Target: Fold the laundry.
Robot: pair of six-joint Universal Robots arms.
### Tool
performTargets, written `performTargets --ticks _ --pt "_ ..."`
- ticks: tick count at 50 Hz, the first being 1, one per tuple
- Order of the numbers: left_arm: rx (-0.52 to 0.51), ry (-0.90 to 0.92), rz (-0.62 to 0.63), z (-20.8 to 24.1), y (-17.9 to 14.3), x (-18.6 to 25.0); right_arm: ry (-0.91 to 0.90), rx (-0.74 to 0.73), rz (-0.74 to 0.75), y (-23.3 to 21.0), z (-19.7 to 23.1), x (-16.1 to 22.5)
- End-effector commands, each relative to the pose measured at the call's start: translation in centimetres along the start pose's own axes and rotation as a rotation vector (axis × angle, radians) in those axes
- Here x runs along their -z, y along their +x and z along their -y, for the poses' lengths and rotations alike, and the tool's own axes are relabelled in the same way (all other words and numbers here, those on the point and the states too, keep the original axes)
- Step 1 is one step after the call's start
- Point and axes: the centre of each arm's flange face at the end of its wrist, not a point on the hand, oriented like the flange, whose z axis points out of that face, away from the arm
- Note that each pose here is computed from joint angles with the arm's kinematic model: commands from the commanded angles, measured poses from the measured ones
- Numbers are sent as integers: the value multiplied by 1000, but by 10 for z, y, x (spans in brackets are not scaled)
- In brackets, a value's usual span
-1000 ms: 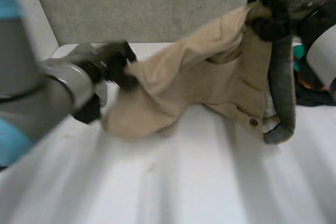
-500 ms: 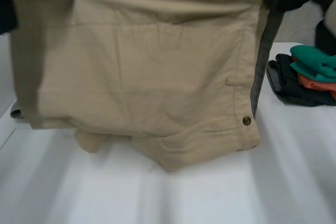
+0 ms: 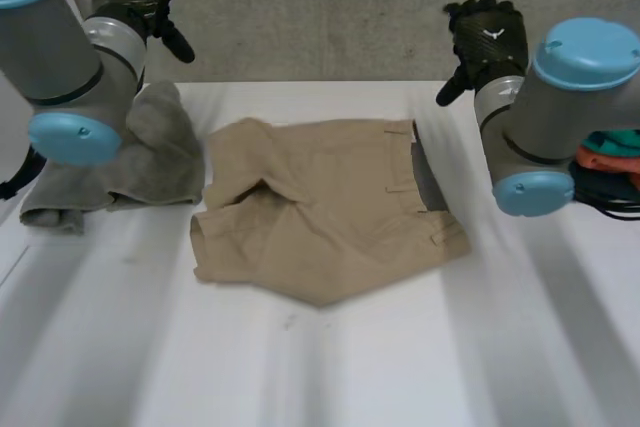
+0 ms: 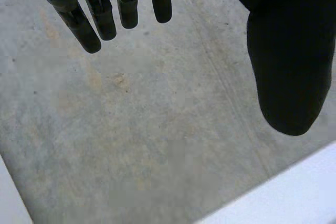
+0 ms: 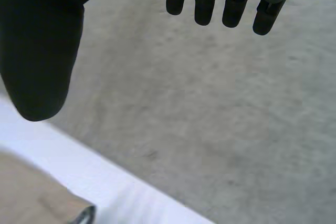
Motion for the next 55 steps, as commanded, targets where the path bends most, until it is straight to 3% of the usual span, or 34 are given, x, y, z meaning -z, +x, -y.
performTargets --ticks 1,8,12,18,30,38,55 --pt "-37 -227 -119 -12 18 80 -181 168 278 3 22 68" --pt "-20 -584 -334 -56 45 181 -408 293 468 18 6 133" --pt "-5 -727 -408 -74 52 218 -530 301 516 25 -16 154" --pt "-1 -865 -463 -98 60 240 -631 279 592 23 -51 169" --pt "-41 -752 -339 -128 56 177 -436 234 542 1 -94 120" --pt "-159 -615 -250 -139 54 136 -323 270 476 -12 -102 94" --pt "-353 -501 -268 -173 67 78 -278 328 396 -29 -136 54"
